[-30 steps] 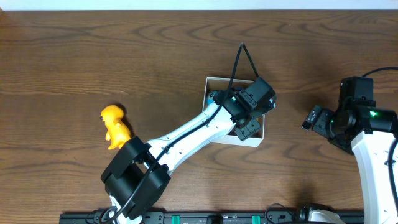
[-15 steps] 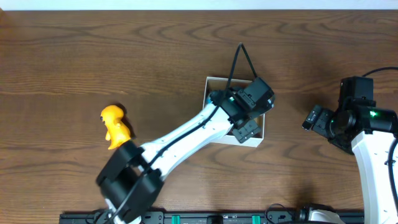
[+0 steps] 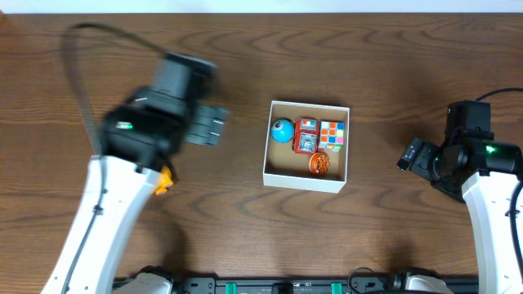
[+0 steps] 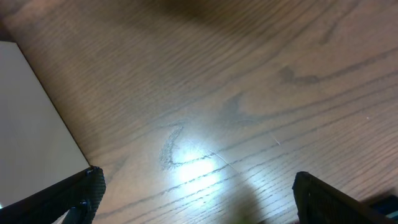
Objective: Pack container
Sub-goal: 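Move the left gripper to the yellow dinosaur toy and grasp it, then lift the dinosaur with the left gripper and carry it over the box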
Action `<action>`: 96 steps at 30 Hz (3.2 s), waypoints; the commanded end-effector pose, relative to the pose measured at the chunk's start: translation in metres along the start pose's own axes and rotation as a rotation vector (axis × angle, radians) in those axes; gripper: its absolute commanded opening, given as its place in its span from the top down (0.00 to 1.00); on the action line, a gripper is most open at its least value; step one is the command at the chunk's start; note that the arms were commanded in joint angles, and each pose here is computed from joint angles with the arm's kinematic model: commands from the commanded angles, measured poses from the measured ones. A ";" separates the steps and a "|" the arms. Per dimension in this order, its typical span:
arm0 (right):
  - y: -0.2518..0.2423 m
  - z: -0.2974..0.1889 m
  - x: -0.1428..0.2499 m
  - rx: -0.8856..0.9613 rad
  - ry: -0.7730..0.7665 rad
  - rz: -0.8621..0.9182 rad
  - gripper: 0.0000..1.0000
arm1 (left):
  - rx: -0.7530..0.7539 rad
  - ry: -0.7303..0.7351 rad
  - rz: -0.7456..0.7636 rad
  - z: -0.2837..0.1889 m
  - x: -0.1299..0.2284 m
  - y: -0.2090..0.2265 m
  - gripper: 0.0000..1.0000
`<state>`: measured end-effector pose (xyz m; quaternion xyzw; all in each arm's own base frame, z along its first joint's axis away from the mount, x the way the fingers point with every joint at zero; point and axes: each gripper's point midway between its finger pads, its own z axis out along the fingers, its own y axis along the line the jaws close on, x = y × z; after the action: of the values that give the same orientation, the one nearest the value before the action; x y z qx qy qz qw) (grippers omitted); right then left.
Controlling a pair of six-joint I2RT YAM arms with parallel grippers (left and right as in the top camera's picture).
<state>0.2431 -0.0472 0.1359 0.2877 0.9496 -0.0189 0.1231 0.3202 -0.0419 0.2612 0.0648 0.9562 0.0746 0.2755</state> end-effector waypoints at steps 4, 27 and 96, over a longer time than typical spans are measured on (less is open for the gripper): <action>-0.002 0.001 0.000 0.004 0.006 -0.005 0.01 | -0.037 0.147 -0.368 0.042 0.038 0.074 0.02; -0.001 0.001 -0.002 0.001 -0.001 -0.009 0.01 | 0.065 0.644 -0.506 0.196 0.160 0.062 0.02; -0.001 0.002 -0.001 0.002 0.003 -0.012 0.01 | 0.661 -0.018 0.914 0.072 0.065 -0.292 0.83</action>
<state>0.2438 -0.0473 0.1357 0.2857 0.9501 -0.0190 0.1240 0.2784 -0.3071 0.1128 0.5486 0.8070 -0.1191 0.1831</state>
